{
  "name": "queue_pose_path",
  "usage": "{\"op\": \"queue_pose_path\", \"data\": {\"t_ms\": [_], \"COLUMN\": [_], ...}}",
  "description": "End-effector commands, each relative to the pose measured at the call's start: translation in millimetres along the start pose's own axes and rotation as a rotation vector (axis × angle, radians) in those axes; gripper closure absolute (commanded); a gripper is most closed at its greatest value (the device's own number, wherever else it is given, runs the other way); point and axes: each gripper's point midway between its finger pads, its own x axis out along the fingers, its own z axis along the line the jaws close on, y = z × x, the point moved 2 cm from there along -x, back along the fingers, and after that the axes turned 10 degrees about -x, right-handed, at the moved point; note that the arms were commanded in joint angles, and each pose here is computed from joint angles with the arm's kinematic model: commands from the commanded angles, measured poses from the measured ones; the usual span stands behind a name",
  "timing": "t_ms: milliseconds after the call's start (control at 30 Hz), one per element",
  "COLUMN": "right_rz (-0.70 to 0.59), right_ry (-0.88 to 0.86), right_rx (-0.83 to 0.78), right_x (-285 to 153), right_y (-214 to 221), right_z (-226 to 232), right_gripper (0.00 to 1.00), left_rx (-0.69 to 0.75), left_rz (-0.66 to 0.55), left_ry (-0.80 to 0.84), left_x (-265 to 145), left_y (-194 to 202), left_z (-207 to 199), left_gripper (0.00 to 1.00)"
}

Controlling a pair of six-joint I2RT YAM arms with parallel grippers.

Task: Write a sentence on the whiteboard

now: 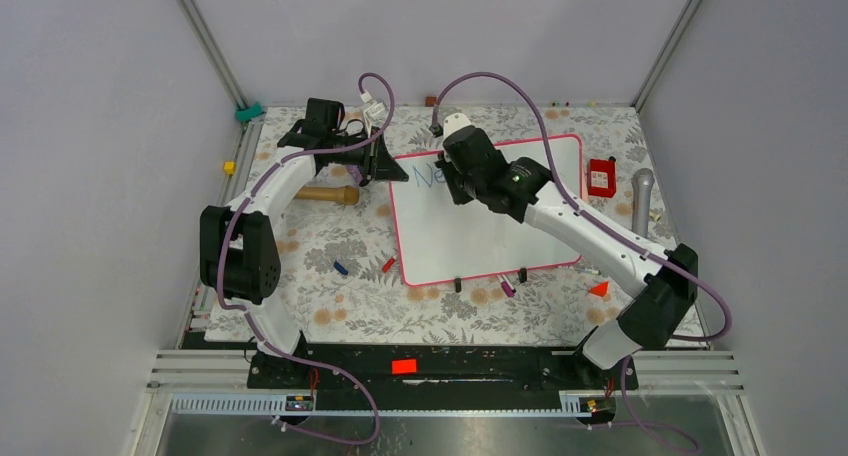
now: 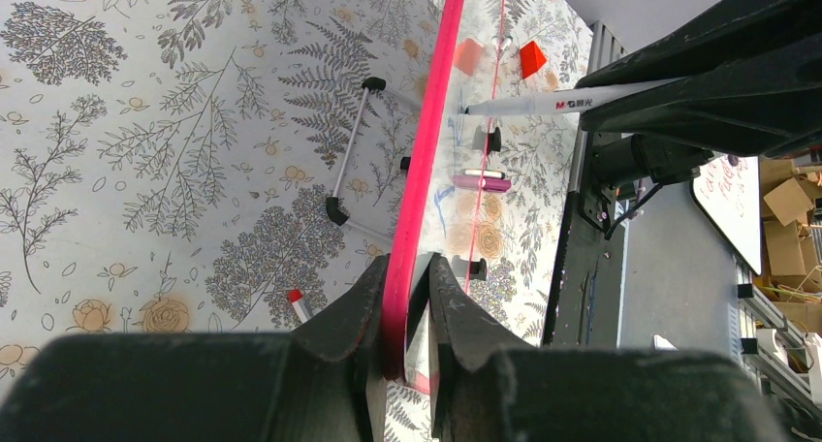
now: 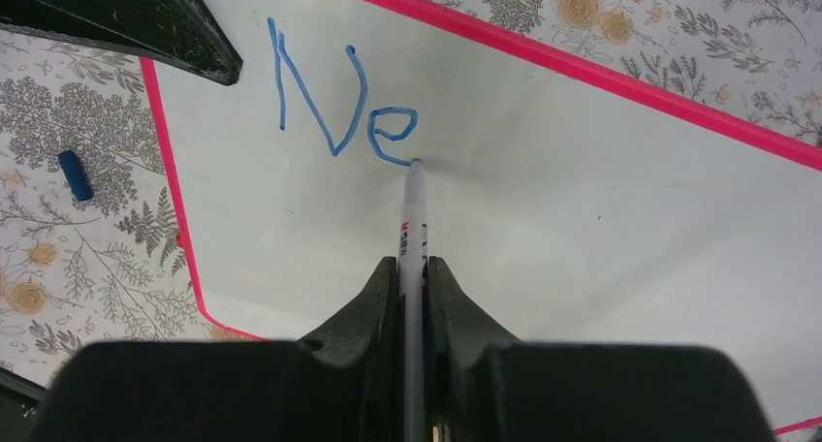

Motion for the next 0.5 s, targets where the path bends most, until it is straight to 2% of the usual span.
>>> {"op": "queue_pose_path", "data": {"t_ms": [0, 200, 467], "right_rz": [-0.072, -0.169, -0.142], "right_ry": [0.03, 0.03, 0.034], "right_rx": [0.038, 0.077, 0.091], "right_x": [-20.4, -34.1, -22.6], "right_y": [-13.0, -23.2, -25.4], "right_z": [-13.2, -20.3, -26.9], "right_gripper": [1.0, 1.0, 1.0], "left_rx": [0.111, 0.112, 0.111], "left_rz": [0.045, 0.045, 0.047], "left_ry": [-0.199, -0.201, -0.206], "left_x": [4.3, 3.9, 4.4], "left_y": [13.1, 12.9, 13.7], "left_z": [37.0, 37.7, 38.9], "left_gripper": [0.92, 0.92, 0.92]}}
